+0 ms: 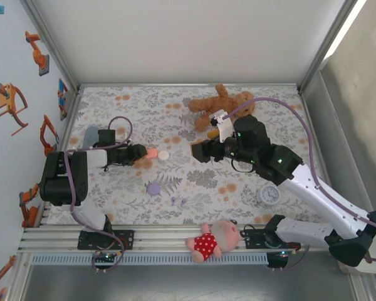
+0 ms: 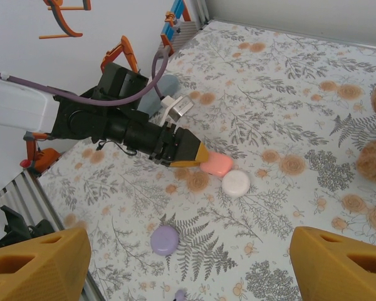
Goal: Insert wireless bluetooth earbuds into charging case
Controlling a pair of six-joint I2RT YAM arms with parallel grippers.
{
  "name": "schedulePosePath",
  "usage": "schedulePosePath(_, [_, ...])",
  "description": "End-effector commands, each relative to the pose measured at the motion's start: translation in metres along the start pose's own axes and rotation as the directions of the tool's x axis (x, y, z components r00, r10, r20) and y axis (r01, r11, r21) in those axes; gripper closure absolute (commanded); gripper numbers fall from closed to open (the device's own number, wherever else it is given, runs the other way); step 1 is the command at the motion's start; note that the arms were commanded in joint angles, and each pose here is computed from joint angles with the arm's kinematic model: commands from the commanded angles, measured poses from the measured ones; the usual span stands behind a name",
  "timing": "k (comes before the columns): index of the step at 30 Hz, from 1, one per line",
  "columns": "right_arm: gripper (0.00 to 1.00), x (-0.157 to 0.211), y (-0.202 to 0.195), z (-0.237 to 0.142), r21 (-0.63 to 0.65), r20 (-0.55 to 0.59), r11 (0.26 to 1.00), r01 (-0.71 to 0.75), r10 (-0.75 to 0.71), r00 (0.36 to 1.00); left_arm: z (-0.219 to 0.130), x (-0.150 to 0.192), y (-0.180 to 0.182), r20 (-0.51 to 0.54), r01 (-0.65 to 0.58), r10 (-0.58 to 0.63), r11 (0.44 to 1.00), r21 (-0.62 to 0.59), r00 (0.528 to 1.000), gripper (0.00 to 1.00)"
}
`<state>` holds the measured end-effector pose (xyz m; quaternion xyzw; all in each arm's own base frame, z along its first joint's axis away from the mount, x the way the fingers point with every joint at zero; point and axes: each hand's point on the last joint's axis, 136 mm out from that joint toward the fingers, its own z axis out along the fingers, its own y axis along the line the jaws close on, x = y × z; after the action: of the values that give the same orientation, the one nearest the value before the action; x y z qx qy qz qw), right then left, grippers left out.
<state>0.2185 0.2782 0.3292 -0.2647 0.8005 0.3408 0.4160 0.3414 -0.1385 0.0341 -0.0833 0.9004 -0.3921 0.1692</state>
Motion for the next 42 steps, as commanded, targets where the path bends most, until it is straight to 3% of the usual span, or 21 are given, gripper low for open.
schedulePosePath(1, [0.18, 0.001, -0.002, -0.007, 0.016, 0.009, 1.0, 0.015, -0.015, 1.0, -0.004, -0.007, 0.001, 0.01, -0.016, 0.016, 1.0, -0.005, 1.0, 0.56])
schedulePosePath(9, [0.19, 0.002, -0.003, -0.01, 0.025, 0.005, 1.0, 0.018, -0.018, 1.0, -0.02, -0.018, -0.01, 0.07, -0.035, 0.035, 0.999, 0.008, 0.997, 0.53])
schedulePosePath(19, [0.15, 0.006, 0.002, -0.002, -0.019, 0.009, 0.997, 0.073, -0.073, 0.997, -0.102, -0.022, -0.075, 0.295, -0.194, 0.185, 0.981, -0.001, 0.937, 0.46])
schedulePosePath(20, [0.02, 0.007, 0.006, 0.001, -0.045, 0.011, 0.995, 0.089, -0.088, 0.996, -0.113, -0.019, -0.08, 0.317, -0.21, 0.204, 0.978, -0.015, 0.926, 0.45])
schedulePosePath(22, [0.0, 0.012, 0.016, 0.008, -0.087, 0.012, 0.985, 0.147, -0.147, 0.989, -0.131, -0.012, -0.085, 0.344, -0.234, 0.239, 0.971, -0.057, 0.908, 0.43])
schedulePosePath(27, [0.0, 0.038, 0.04, 0.033, -0.122, -0.008, 0.918, 0.377, -0.38, 0.925, -0.171, 0.008, -0.091, 0.433, -0.258, 0.296, 0.955, -0.147, 0.851, 0.33])
schedulePosePath(32, [0.0, 0.072, 0.054, 0.064, -0.176, -0.064, 0.816, 0.55, -0.567, 0.821, -0.2, 0.031, -0.093, 0.499, -0.266, 0.326, 0.945, -0.19, 0.803, 0.21])
schedulePosePath(38, [0.0, 0.108, 0.063, 0.103, -0.245, -0.09, 0.702, 0.669, -0.703, 0.705, -0.221, 0.05, -0.085, 0.559, -0.235, 0.328, 0.943, -0.234, 0.761, 0.08])
schedulePosePath(42, [0.01, 0.125, 0.066, 0.126, -0.28, -0.094, 0.662, 0.695, -0.739, 0.667, -0.23, 0.054, -0.086, 0.597, -0.233, 0.332, 0.943, -0.239, 0.73, 0.05])
